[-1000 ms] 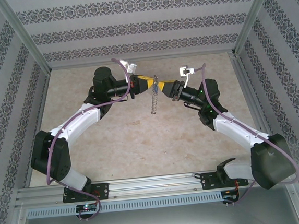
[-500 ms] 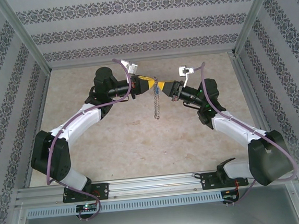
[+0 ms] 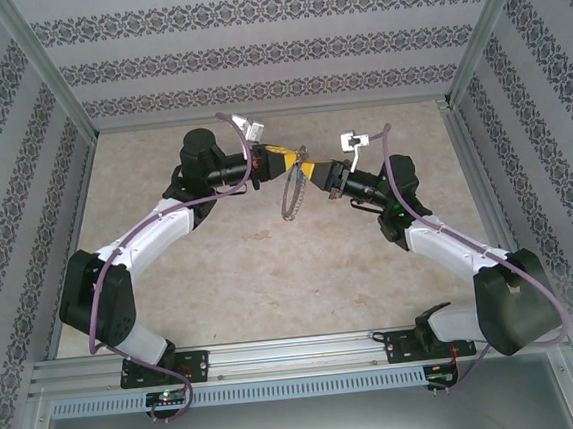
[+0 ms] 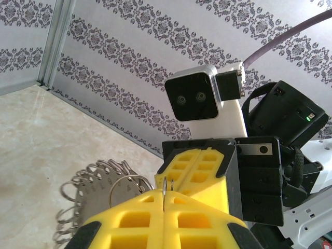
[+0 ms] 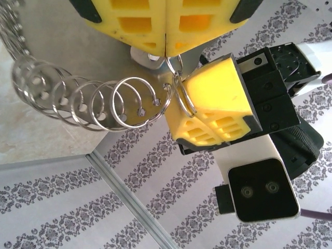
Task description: Put the keys on the keyring
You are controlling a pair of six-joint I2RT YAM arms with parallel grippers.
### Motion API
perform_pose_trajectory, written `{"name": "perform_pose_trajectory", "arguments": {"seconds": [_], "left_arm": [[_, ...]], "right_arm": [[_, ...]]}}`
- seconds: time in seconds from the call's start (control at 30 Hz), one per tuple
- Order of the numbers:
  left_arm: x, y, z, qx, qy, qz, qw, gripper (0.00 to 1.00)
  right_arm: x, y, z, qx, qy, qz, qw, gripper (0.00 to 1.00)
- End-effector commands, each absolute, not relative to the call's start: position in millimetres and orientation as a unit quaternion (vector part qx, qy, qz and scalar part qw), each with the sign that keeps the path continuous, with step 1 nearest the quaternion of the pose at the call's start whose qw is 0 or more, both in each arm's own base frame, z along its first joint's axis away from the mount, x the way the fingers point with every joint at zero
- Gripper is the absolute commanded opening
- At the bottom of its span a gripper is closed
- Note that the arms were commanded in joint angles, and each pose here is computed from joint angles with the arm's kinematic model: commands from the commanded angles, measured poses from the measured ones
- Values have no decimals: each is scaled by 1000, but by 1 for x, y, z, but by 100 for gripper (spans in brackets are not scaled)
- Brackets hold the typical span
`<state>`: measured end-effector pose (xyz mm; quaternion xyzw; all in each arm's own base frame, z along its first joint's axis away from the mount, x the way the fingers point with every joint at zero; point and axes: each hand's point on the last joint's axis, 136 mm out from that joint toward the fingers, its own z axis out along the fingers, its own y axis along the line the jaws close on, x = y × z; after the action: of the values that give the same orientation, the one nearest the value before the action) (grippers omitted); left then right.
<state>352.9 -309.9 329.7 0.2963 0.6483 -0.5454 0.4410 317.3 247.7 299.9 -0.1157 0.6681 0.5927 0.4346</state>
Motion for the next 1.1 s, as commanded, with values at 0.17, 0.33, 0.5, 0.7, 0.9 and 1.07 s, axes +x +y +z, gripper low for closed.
{"name": "perform_pose_trajectory", "arguments": {"seconds": [0.17,0.33,0.5,0.7,0.9,1.07], "left_arm": [[340,-314,358,316,605,-552,478,0],[340,-312,358,314,606,-551,480,0],[341,-312,360,312,606,-551,483,0],[342,-313,364,305,601,-558,484,0],[345,-312,364,293,604,-561,485,0],[349,-311,365,274,607,-565,487,0]], "right_arm": [[305,268,311,-163,650,615,416,0],[303,257,308,-154,654,609,422,18],[296,228,303,-127,660,594,442,38],[293,206,309,-91,651,575,488,40],[303,202,332,-69,628,570,525,40],[312,202,353,-47,601,582,546,39]]}}
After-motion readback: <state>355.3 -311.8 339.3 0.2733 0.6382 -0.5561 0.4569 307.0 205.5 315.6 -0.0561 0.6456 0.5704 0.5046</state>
